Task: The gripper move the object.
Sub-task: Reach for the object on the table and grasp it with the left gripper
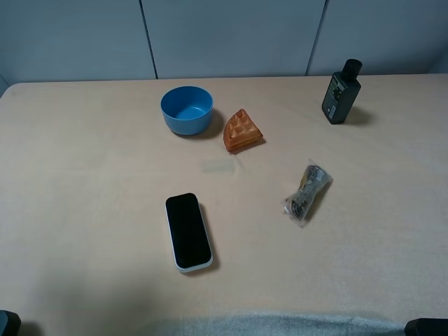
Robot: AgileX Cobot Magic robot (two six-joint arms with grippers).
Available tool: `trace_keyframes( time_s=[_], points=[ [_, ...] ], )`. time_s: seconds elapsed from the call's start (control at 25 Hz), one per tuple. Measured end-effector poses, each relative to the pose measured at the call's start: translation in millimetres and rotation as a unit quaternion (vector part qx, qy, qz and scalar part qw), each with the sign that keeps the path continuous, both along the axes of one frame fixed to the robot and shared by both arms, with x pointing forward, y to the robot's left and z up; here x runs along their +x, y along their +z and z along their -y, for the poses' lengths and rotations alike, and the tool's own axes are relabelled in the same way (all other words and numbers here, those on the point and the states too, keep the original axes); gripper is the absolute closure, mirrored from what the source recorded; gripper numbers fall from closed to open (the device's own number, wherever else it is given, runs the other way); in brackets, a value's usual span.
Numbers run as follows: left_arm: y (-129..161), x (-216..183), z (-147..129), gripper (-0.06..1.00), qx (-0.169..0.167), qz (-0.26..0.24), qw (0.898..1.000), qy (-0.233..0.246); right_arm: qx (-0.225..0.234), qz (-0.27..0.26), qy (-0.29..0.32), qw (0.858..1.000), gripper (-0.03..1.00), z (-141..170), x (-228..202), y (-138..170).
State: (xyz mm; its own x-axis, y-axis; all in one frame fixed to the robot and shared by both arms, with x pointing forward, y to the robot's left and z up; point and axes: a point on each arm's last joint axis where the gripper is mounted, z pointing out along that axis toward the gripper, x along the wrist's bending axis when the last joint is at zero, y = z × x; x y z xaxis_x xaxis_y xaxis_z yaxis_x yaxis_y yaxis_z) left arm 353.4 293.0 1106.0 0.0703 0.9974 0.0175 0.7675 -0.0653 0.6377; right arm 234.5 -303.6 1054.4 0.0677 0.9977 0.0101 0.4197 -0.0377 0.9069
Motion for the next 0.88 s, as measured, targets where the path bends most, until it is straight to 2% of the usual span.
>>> trace_keyframes(
  time_s=[0.44,0.64,0.88],
  points=[
    [-14,40,29,0.01,-0.022,-0.06,0.997,-0.035,0.0,0.0,0.0,1.0,0.28,0,0,0],
    [-22,52,47,0.02,-0.038,-0.069,0.996,-0.047,0.0,0.0,0.0,1.0,0.28,0,0,0],
    [-32,59,70,0.03,-0.032,-0.079,0.995,-0.054,0.0,0.0,0.0,1.0,0.28,0,0,0]
  ],
)
